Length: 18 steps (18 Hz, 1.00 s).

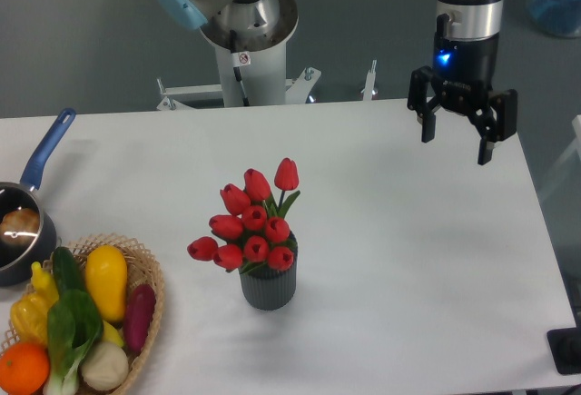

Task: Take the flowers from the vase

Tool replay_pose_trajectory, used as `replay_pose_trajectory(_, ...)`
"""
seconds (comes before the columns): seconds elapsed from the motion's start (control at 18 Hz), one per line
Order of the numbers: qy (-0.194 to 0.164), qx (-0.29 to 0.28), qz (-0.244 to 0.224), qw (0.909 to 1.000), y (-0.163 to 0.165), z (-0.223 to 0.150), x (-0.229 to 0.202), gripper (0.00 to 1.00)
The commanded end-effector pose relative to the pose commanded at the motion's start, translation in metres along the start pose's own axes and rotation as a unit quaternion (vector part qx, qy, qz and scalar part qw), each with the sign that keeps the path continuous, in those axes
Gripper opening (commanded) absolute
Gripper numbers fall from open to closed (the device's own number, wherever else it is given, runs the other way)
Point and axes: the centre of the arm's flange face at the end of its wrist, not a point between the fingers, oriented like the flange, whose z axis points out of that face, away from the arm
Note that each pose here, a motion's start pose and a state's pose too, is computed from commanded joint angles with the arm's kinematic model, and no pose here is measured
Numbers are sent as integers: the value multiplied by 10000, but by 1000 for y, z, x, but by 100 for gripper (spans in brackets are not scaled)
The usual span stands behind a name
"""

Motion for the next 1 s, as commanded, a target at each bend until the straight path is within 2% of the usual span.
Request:
replay_pose_trajectory(0.33,23,35,112,9999,-7,3,3,100)
replay_pose_trajectory(1.0,200,69,4,9998,-4,18,14,100)
